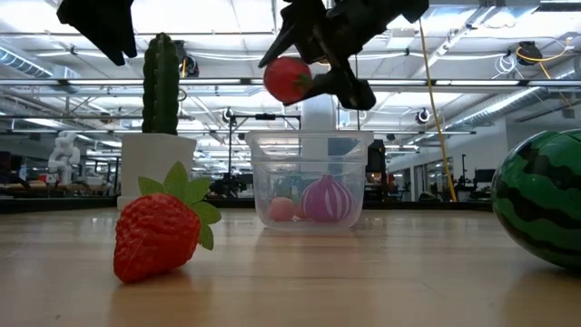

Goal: Pick and placing Produce into tupperware
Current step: Put the red dragonfruit into the transparent bin

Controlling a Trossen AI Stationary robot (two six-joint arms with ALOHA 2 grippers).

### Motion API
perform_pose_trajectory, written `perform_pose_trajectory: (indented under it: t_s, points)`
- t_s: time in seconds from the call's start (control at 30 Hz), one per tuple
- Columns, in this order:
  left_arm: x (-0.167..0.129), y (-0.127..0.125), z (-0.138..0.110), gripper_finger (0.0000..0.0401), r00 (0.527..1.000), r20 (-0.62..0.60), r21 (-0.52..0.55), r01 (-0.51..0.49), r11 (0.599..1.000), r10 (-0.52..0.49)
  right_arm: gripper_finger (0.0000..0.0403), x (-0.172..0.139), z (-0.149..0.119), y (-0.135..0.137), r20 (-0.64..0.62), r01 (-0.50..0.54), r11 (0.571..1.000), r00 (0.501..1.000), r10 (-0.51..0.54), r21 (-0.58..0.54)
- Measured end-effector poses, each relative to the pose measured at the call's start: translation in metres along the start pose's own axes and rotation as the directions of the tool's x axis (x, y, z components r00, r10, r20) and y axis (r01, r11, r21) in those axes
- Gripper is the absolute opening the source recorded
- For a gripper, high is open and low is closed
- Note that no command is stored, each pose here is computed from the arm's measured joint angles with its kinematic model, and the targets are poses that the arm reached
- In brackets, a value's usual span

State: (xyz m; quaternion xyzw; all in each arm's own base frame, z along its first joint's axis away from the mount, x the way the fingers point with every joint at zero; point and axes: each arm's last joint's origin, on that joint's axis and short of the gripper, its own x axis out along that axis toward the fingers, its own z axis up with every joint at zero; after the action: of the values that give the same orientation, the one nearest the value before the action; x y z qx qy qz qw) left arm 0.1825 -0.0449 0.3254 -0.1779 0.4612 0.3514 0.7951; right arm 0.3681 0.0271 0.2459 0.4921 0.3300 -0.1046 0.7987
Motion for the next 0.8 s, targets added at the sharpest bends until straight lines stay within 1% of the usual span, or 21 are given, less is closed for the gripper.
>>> perform_pose_trajectory:
  t_s: [0.07, 0.17, 0.3, 0.47, 0.53, 0.7, 0.8]
  points:
    - [0.000, 0.000, 0.000, 0.0230, 1.000, 0.000, 0.000, 0.000, 1.000, 0.000, 0.0219, -0.002, 0.001, 0.001, 0.004, -0.010, 1.000, 1.000, 0.010, -0.010]
    - [0.000, 0.000, 0.000, 0.0230, 1.000, 0.000, 0.002, 0.000, 1.000, 0.000, 0.0219, -0.005, 0.001, 0.004, 0.010, -0.022, 0.998, 1.000, 0.023, -0.059]
    - [0.000, 0.000, 0.000, 0.0230, 1.000, 0.001, 0.005, -0.001, 1.000, 0.001, 0.0219, -0.007, 0.004, 0.009, 0.038, -0.072, 0.992, 0.996, 0.076, -0.107]
    - [0.000, 0.000, 0.000, 0.0230, 1.000, 0.001, 0.006, -0.001, 1.000, 0.001, 0.0219, -0.008, 0.006, 0.009, 0.048, -0.071, 0.980, 0.996, 0.081, -0.185]
    - [0.000, 0.000, 0.000, 0.0230, 1.000, 0.001, 0.006, -0.001, 1.000, 0.001, 0.0219, -0.009, 0.005, 0.007, 0.033, -0.045, 0.977, 0.998, 0.053, -0.208]
    - [0.000, 0.000, 0.000, 0.0230, 1.000, 0.001, 0.006, -0.002, 1.000, 0.002, 0.0220, -0.023, 0.007, 0.014, -0.041, 0.086, 0.957, 0.994, -0.101, -0.278]
    - [0.000, 0.000, 0.000, 0.0230, 1.000, 0.002, 0.008, -0.002, 1.000, 0.002, 0.0220, -0.036, 0.013, 0.028, -0.050, 0.097, 0.944, 0.992, -0.118, -0.317]
